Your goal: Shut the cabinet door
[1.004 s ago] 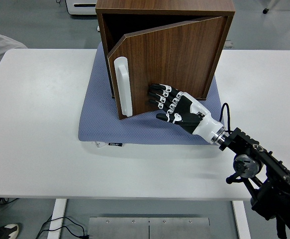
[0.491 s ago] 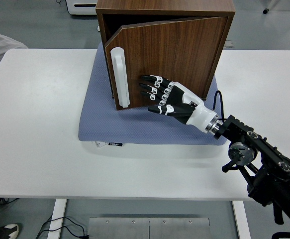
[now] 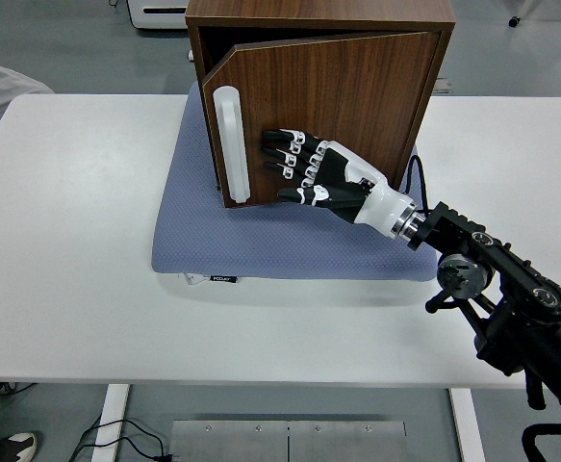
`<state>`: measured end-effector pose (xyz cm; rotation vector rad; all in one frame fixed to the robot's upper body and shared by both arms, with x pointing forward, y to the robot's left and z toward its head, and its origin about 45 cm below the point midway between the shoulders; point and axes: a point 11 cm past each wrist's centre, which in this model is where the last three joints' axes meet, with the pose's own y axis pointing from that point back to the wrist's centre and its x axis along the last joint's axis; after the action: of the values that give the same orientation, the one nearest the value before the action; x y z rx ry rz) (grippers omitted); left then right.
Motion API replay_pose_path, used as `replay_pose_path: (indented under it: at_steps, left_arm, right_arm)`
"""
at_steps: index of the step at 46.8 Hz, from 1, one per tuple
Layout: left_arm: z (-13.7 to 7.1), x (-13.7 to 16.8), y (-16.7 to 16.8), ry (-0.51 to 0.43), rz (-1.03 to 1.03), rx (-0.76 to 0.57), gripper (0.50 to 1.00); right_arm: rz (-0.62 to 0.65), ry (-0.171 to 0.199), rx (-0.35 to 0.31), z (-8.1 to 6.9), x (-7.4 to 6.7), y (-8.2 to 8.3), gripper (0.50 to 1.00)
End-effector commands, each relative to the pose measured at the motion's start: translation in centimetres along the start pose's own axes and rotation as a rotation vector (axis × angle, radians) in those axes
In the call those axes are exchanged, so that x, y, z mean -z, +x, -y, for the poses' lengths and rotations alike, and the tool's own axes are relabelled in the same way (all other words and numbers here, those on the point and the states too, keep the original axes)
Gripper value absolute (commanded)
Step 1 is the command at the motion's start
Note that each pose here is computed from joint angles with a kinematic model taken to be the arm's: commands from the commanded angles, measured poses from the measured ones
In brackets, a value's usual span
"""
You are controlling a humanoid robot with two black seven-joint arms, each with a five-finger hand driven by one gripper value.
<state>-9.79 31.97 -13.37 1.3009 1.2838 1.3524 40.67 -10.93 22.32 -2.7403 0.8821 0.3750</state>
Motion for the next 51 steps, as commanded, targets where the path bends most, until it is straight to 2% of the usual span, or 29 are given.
replay_pose_path:
  at_steps: [1,13,28,38,48,51]
  left_arm:
    - [0.0,0.0,0.0,-0.001,0.000,0.000,1.000]
    - [0.0,0.0,0.0,0.000,0.000,0.000,1.000]
    - [0.0,0.0,0.0,-0.001,0.000,0.000,1.000]
    - [0.0,0.0,0.0,0.000,-0.001,0.000,1.000]
    - [0.0,0.0,0.0,0.000,0.000,0.000,1.000]
    - [0.0,0.0,0.0,-0.002,-0.001,0.000,1.000]
  right_arm:
    - [0.011,0.007,-0.006,0.0,0.1,0.2,1.000]
    - [0.037,0.031,-0.023,0.2,0.8,0.8,1.000]
    - [0.066,0.086,-0.068,1.0,2.5,1.4,1.000]
    - [0.103,0.117,-0.125,0.9,2.8,2.0,1.000]
    - [0.117,0.117,-0.158,0.5,2.3,2.4,1.000]
    - [0.131,0.113,-0.176,0.1,1.7,2.5,1.000]
